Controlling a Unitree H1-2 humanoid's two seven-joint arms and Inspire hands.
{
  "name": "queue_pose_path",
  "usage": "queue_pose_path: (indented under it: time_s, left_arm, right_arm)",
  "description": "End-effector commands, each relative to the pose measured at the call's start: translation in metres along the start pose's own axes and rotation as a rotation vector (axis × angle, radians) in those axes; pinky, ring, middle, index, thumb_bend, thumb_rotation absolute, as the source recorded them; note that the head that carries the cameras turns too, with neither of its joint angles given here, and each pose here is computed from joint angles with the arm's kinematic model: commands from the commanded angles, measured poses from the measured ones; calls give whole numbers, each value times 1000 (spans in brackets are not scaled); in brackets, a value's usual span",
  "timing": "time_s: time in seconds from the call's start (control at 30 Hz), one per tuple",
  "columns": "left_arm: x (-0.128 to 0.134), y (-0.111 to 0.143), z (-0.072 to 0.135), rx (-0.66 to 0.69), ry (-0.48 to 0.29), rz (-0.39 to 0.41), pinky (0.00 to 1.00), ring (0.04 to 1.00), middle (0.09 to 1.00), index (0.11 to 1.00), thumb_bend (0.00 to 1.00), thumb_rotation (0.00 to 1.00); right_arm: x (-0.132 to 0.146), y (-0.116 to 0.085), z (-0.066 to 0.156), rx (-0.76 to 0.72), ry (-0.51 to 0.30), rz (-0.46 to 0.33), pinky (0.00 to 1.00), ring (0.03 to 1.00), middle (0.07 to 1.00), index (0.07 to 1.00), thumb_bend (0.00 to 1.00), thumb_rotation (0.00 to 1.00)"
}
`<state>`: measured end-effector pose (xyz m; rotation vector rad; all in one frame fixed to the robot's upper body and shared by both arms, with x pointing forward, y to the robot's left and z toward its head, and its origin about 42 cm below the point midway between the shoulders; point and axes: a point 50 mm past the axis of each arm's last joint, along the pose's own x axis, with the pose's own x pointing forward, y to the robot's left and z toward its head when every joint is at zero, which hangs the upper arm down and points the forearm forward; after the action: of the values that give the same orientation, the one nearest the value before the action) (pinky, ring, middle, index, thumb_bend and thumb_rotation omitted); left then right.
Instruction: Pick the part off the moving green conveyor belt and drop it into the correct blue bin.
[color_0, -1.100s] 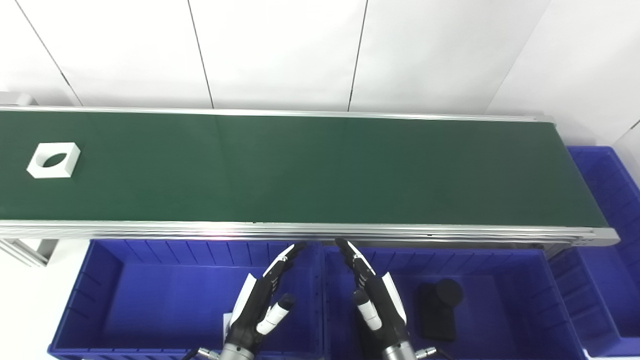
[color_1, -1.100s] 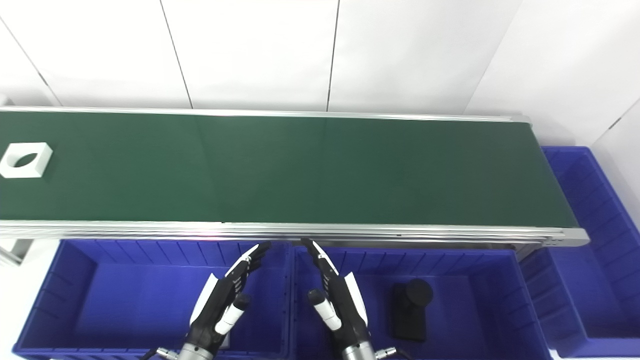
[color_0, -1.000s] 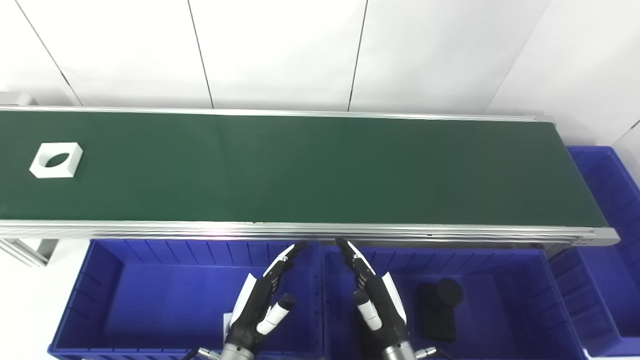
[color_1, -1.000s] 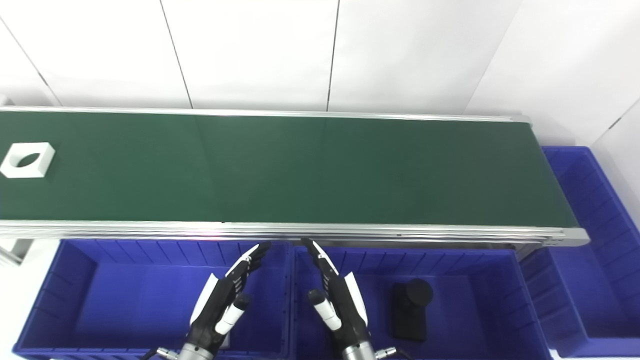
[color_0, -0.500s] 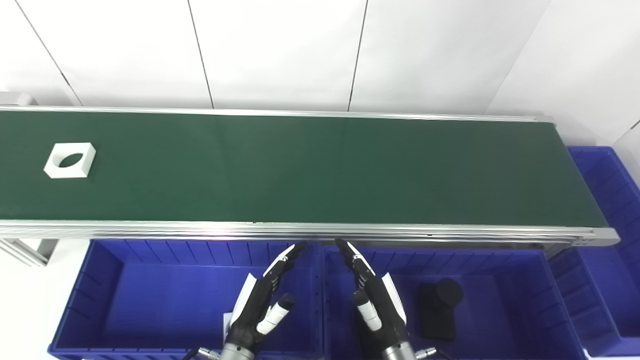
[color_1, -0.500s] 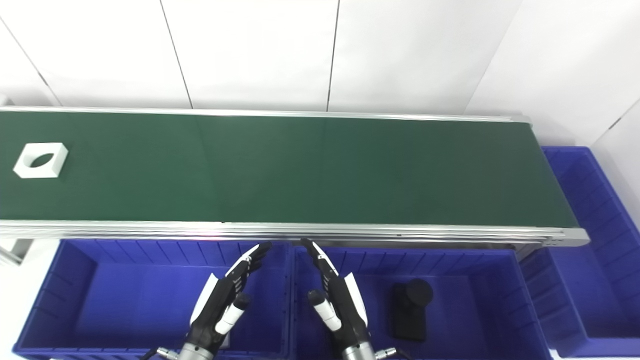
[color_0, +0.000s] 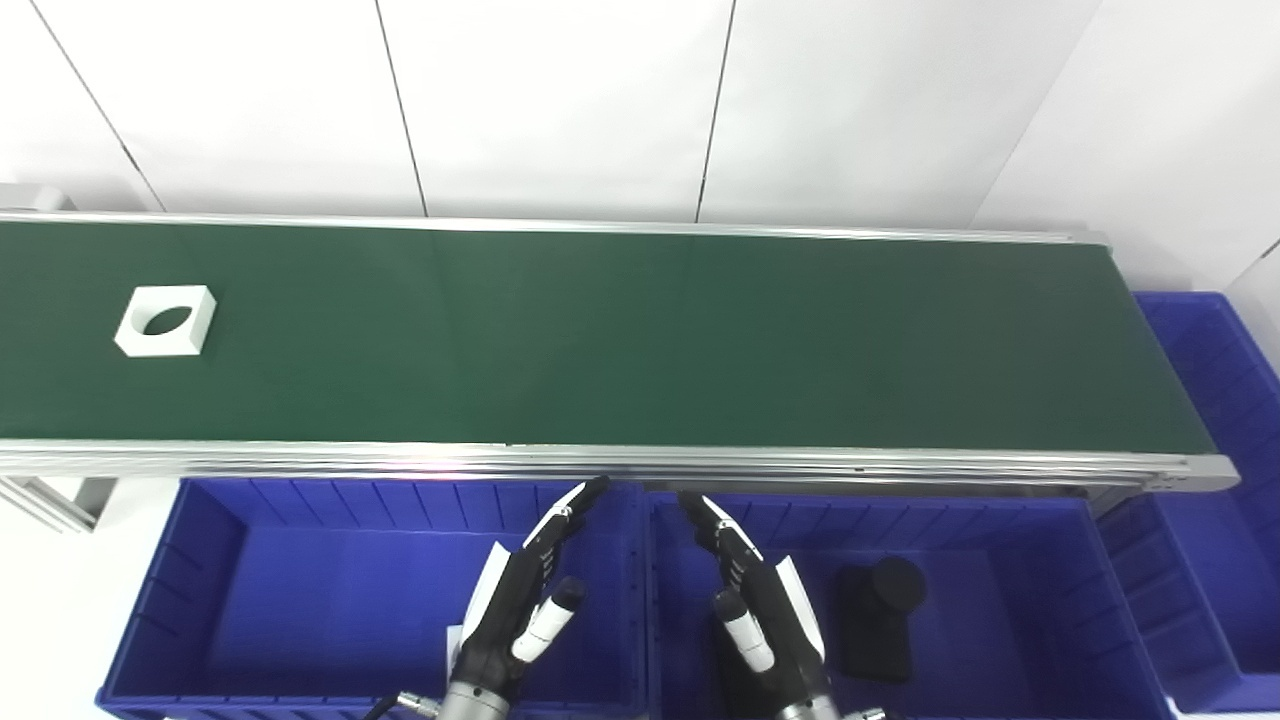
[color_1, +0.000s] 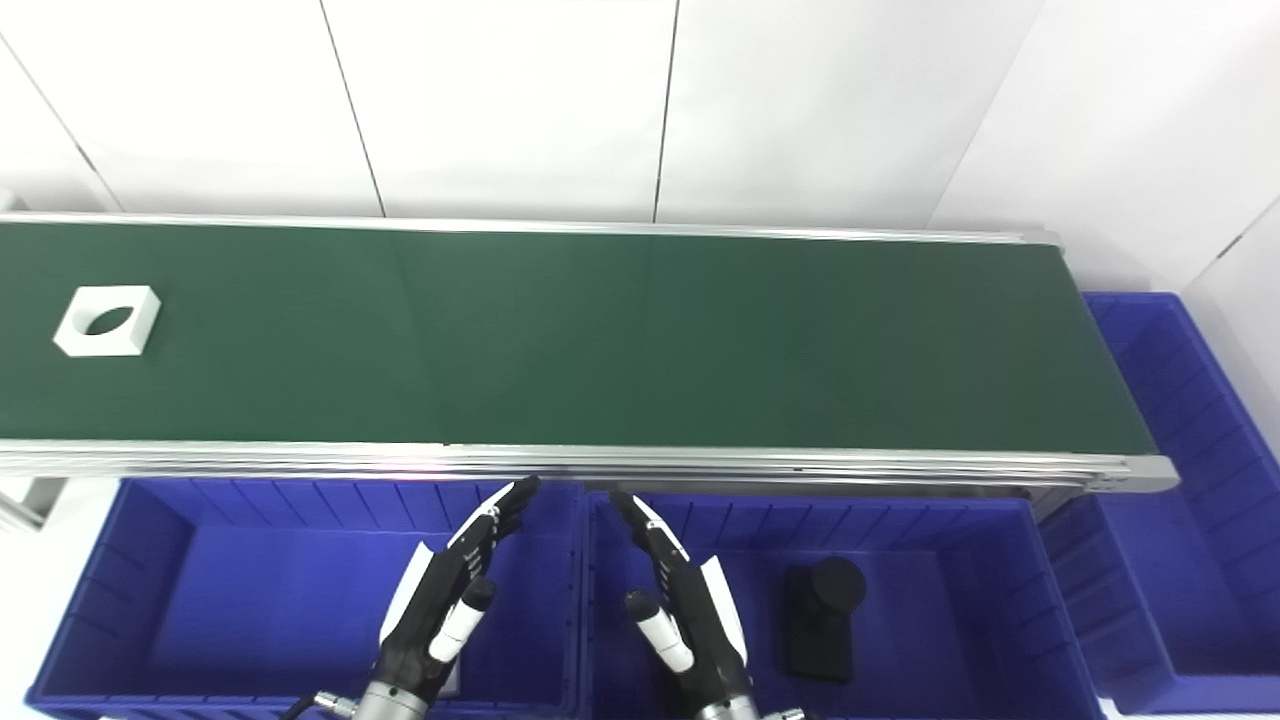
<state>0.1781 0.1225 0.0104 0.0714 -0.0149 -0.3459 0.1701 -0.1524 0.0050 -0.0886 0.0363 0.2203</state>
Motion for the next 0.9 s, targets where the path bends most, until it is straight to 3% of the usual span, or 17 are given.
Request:
queue_pose_path:
  time_s: [0.0,0.87]
  left_arm:
    - [7,-1,10,-7,-66,-5,937,942,926,877,855,1000]
    - [5,-3,10,9,-67,-14,910,928,920,875,837,1000]
  right_arm:
    - [5,0,13,15,-87,-14,897,914,887,874,908,997]
    - [7,2,13,18,-89,-11,906,921,892,870,918,989]
